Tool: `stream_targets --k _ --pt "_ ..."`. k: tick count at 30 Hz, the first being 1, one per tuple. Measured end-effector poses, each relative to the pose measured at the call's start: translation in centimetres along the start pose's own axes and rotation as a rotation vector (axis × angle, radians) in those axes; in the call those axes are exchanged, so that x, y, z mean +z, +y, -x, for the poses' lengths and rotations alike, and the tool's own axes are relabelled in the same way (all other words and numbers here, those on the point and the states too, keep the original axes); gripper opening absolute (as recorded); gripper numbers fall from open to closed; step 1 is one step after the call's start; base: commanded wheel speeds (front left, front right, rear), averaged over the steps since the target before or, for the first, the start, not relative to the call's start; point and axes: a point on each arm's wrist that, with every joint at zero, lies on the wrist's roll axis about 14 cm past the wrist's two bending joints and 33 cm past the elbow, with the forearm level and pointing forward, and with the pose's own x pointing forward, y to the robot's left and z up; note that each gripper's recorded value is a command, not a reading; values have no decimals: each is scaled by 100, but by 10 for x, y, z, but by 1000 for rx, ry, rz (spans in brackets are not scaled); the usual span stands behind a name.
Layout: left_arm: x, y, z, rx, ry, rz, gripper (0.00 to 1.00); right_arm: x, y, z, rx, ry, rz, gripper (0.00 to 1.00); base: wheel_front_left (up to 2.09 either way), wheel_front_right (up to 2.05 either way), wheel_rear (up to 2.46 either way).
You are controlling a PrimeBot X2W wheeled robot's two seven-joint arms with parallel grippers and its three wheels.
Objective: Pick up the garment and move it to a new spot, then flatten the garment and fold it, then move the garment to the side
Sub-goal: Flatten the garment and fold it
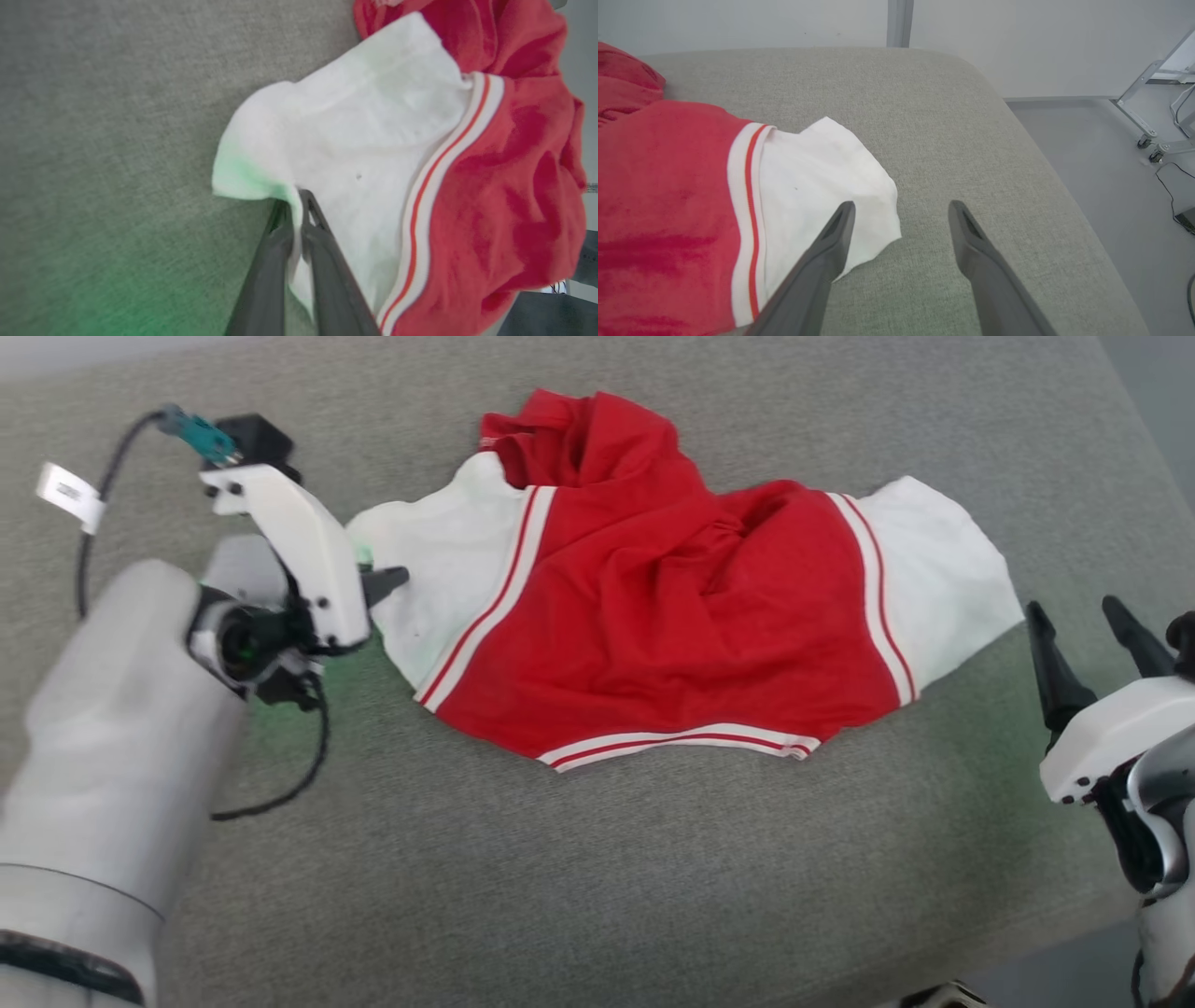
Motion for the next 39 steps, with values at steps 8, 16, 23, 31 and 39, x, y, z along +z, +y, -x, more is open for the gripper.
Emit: stream_targets --k 8,16,23,31,39 --pt "3 32 38 65 -175 72 0 15 25 -8 76 -34 30 100 0 0 0" --pt "-39 110 105 277 -308 148 0 30 62 -10 180 -60 59 100 0 0 0" --pt "-68 119 123 314 -331 169 0 39 94 -11 278 -65 127 100 0 0 0" --pt "-64 120 134 357 -432 94 100 29 126 1 419 -6 255 100 0 0 0" --pt "-72 121 148 458 -600 -64 100 -6 142 21 580 172 464 100 0 0 0"
